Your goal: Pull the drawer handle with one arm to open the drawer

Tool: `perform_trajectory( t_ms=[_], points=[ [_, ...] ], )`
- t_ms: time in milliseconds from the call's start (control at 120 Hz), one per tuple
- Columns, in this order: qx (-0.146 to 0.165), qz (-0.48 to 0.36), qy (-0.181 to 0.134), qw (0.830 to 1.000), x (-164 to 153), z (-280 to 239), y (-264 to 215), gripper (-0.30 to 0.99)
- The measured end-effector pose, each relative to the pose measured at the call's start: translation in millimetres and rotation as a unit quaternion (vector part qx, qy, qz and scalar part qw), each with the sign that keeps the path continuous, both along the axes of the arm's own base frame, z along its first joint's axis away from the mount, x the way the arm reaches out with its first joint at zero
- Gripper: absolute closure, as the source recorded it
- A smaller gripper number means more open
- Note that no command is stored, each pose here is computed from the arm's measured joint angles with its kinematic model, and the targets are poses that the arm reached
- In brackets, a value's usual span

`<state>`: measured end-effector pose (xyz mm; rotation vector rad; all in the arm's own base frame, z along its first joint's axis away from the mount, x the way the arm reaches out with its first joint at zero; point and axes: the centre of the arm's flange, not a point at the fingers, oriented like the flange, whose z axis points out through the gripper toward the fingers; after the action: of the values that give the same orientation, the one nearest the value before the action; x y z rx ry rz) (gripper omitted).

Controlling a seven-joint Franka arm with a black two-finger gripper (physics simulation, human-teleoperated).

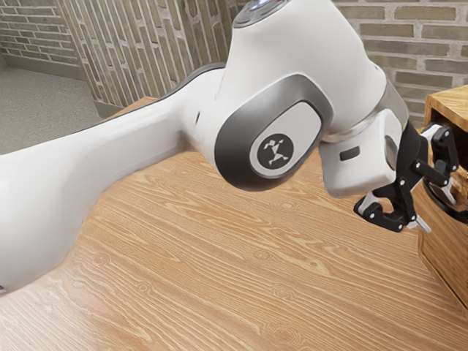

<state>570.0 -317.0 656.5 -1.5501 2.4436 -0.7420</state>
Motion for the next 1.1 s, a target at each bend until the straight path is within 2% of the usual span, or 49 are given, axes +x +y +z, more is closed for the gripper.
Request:
perform_trajectory(
  t_ms=[200,417,633,817,925,1050,1100],
  points=[
    [-0.001,0.005,0.004,1.000,-18.6,6.4,13.6,0.49],
    [0.001,0.010,0.012,1.000,-33.6,1.7,24.0,0.44],
    [-0.007,0.019,0.004,1.000,-62.1,17.6,49.0,0.55],
    [-0.007,0.020,0.008,1.000,-77.8,13.7,54.6,0.44],
    [-0.007,0.023,0.011,1.000,-88.9,10.6,61.8,0.45],
    [-0.009,0.044,0.012,0.999,-108.5,5.2,94.9,0.42],
    [-0.010,0.047,0.012,0.999,-114.1,4.1,100.5,0.45]
  ],
)
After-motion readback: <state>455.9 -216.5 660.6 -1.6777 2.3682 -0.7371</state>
